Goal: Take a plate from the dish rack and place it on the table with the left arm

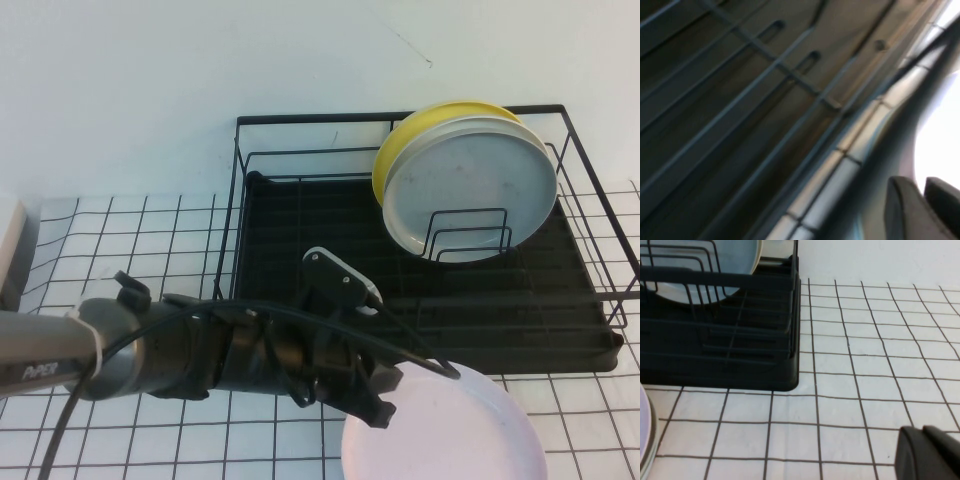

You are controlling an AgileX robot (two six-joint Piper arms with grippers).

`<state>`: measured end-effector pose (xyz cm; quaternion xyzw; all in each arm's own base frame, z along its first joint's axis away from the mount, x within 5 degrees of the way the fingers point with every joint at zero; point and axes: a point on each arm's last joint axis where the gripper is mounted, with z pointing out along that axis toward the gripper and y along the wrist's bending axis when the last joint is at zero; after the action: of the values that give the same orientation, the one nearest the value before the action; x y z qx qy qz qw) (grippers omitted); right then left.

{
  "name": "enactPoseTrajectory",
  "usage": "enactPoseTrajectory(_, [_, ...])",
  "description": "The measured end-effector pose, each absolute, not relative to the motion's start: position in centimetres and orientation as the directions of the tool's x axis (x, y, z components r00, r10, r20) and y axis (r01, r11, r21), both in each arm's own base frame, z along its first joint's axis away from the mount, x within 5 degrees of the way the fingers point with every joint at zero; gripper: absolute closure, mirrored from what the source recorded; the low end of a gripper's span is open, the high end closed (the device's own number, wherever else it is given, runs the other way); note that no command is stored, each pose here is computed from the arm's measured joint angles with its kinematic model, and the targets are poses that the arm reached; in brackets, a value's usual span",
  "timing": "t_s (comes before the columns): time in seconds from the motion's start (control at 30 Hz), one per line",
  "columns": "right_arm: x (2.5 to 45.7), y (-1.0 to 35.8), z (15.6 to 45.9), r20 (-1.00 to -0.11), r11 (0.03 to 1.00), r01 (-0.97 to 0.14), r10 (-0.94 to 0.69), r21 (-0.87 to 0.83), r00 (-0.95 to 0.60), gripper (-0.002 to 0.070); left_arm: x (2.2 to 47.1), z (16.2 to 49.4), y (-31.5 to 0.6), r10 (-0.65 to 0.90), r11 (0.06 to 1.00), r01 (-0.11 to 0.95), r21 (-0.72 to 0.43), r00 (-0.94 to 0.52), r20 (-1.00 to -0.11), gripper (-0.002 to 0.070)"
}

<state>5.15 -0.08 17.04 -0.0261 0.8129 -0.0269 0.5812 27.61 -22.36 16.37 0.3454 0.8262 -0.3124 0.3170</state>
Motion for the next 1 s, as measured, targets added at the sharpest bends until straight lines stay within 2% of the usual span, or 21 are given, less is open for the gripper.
enactPoseTrajectory(0.1, [5.2,-0.1,17.0,-0.944,0.997,-0.011,-0.074,-0.074,-0.323,0.0678,27.5,16.6,-22.6,0.372,0.535,0.786,-0.310,-0.548,-0.749,0.0505])
enactPoseTrajectory(0.2, [5.2,-0.1,17.0,-0.944,0.997,-0.011,-0.074,-0.074,-0.323,0.0678,27.5,16.7,-22.7,0.372,0.531,0.790,-0.307,-0.542,-0.753,0.0337])
enactPoseTrajectory(0.27, [5.2,-0.1,17.0,-0.944,0.997,-0.011,-0.074,-0.074,-0.323,0.0678,27.6,16.8,-22.7,0.370,0.530,0.791,-0.305,-0.539,-0.757,0.0254])
enactPoseTrajectory(0.37, [5.2,-0.1,17.0,-0.944,0.997,-0.011,-0.074,-0.074,-0.323,0.0678,27.8,17.6,-22.8,0.360,0.526,0.797,-0.295,-0.523,-0.772,0.0225])
enactPoseTrajectory(0.43, [5.2,-0.1,17.0,-0.944,0.997,-0.011,-0.074,-0.074,-0.323,0.0678,27.8,17.9,-22.8,0.354,0.528,0.797,-0.293,-0.520,-0.777,0.0251])
enactPoseTrajectory(0.5, [5.2,-0.1,17.0,-0.944,0.997,-0.011,-0.074,-0.074,-0.323,0.0678,27.8,18.3,-22.7,0.352,0.537,0.796,-0.281,-0.514,-0.782,0.0320])
enactPoseTrajectory(0.6, [5.2,-0.1,17.0,-0.944,0.997,-0.011,-0.074,-0.074,-0.323,0.0678,27.7,19.6,-22.4,0.341,0.551,0.796,-0.250,-0.488,-0.803,0.0522])
enactPoseTrajectory(0.67, [5.2,-0.1,17.0,-0.944,0.997,-0.011,-0.074,-0.074,-0.323,0.0678,27.5,21.1,-22.1,0.328,0.555,0.802,-0.219,-0.453,-0.829,0.0610])
enactPoseTrajectory(0.8, [5.2,-0.1,17.0,-0.944,0.997,-0.011,-0.074,-0.074,-0.323,0.0678,26.8,24.5,-21.3,0.310,0.559,0.819,-0.128,-0.350,-0.884,0.0662])
enactPoseTrajectory(0.93, [5.2,-0.1,17.0,-0.944,0.997,-0.011,-0.074,-0.074,-0.323,0.0678,25.7,28.6,-20.2,0.297,0.566,0.825,0.001,-0.202,-0.933,0.0672])
enactPoseTrajectory(1.0, [5.2,-0.1,17.0,-0.944,0.997,-0.011,-0.074,-0.074,-0.323,0.0678,25.1,30.1,-19.7,0.278,0.568,0.822,0.028,-0.159,-0.947,0.0673])
